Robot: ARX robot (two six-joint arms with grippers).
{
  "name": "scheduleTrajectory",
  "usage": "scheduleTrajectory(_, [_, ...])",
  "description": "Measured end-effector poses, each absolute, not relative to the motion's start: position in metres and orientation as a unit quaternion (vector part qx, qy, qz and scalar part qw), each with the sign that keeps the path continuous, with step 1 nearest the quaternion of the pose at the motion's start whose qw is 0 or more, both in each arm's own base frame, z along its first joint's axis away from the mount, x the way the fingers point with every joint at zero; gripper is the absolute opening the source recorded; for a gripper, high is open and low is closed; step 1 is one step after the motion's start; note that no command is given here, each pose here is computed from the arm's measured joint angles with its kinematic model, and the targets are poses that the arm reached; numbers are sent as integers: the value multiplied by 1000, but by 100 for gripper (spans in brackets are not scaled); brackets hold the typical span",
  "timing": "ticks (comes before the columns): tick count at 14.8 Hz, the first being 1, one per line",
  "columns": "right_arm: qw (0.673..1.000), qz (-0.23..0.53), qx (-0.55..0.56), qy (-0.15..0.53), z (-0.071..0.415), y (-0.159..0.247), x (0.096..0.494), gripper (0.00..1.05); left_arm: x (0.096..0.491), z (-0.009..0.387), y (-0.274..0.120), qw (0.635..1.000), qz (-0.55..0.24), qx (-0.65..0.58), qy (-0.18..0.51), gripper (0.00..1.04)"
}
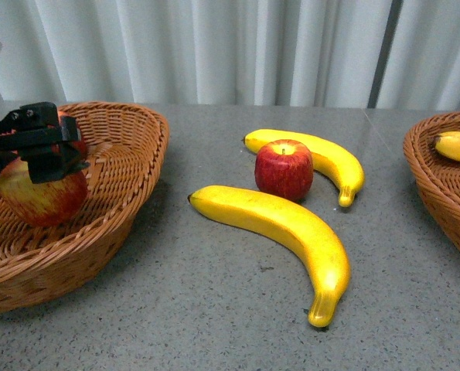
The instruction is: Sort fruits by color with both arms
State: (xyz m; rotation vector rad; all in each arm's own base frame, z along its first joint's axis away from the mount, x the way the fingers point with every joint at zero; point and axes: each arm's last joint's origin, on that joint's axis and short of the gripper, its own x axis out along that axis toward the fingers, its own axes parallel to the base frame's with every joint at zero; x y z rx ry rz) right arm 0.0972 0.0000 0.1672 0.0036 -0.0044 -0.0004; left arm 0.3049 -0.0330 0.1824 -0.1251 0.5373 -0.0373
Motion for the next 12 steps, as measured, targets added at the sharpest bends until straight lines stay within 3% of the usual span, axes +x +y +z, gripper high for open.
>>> scheduleTrajectory(1, [1000, 0, 2, -2, 167, 0, 97, 98, 304, 179, -35, 959, -20, -53, 279, 62])
scheduleTrajectory(4, [1000, 0, 2, -2, 167, 0, 97, 98, 297, 182, -43, 957, -30, -31, 288, 95])
scheduleTrajectory(6, [1000, 0, 2, -2, 167, 0, 97, 98, 278, 227, -58, 972, -68, -14, 226, 98])
scheduleTrajectory(8, [1000, 0, 2, -2, 167, 0, 97, 98, 288, 256, -81, 979, -112, 5, 172, 98])
scheduleTrajectory(12, [1000, 0, 2, -2, 167, 0, 97, 98, 322, 243, -127, 957, -214, 55, 185, 98])
